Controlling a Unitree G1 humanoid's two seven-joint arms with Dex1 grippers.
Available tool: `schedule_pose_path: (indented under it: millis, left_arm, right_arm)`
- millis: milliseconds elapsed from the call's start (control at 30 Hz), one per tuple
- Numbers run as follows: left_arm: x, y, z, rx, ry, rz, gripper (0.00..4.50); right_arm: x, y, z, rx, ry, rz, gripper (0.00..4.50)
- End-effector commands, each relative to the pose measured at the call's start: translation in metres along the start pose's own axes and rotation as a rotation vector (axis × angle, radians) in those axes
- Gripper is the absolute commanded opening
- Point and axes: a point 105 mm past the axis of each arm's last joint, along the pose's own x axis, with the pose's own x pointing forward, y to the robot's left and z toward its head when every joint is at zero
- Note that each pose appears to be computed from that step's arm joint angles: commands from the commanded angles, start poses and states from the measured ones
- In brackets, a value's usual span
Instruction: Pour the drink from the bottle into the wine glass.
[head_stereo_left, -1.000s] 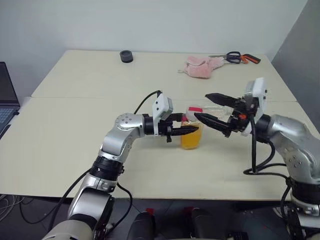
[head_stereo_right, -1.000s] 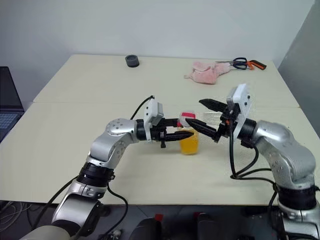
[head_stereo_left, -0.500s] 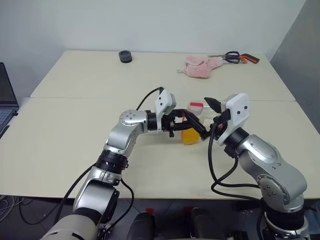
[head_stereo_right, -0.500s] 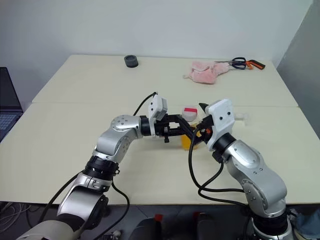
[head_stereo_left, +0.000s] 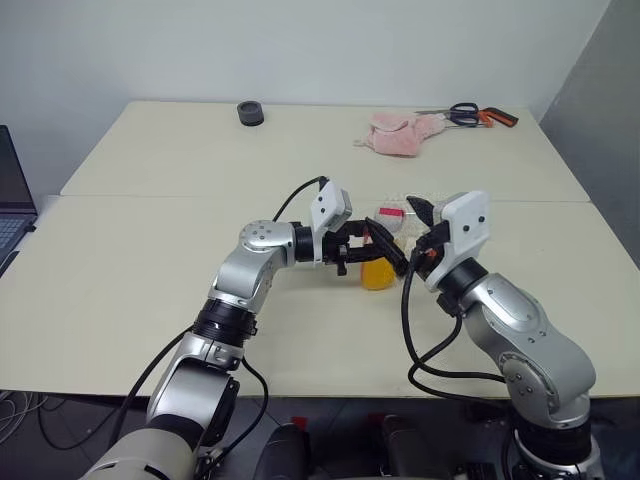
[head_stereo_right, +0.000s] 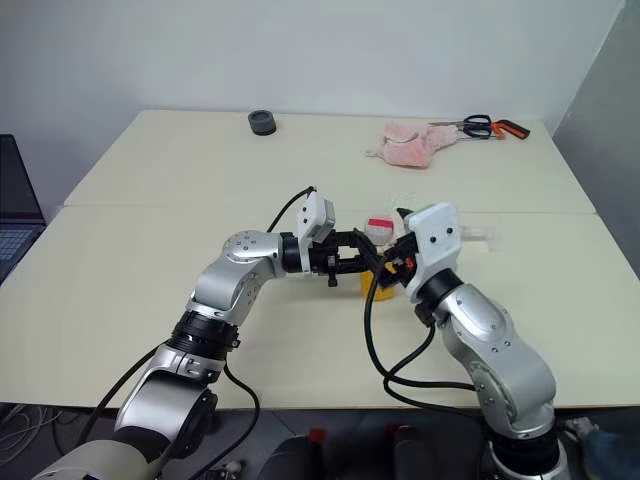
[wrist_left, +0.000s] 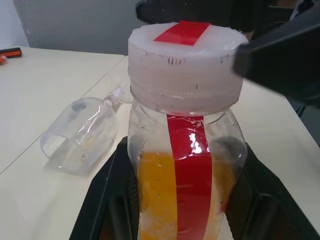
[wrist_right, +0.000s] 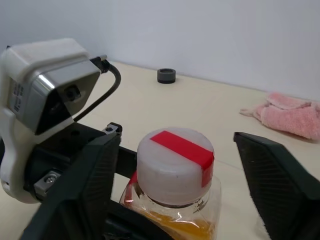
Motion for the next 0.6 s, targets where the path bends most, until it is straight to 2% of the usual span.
schedule_pose_path:
  millis: [33, 100, 400, 500, 600]
  left_arm:
    - [0.001, 0.000, 0.022, 0.079, -0.047, -0.012, 1.76]
    - [0.001, -0.001, 0.022, 0.081, -0.046, -0.014, 1.76]
    - [-0.003, -0.003, 0.020, 0.078, -0.034, -0.038, 1.74]
    - [-0.007, -0.008, 0.021, 0.079, -0.023, -0.087, 1.74]
    - [-0.011, -0.010, 0.026, 0.091, -0.014, -0.136, 1.74]
  right_arm:
    - [0.001, 0.004, 0.009, -0.014, -0.038, 0.021, 2.56]
    - [0.002, 0.004, 0.009, -0.013, -0.040, 0.018, 1.94]
    - [0.004, 0.004, 0.022, -0.028, -0.121, 0.067, 1.91]
    - [0.004, 0.020, 0.023, -0.069, -0.133, 0.312, 1.91]
    - [0.005, 0.021, 0.012, -0.104, -0.049, 0.542, 1.91]
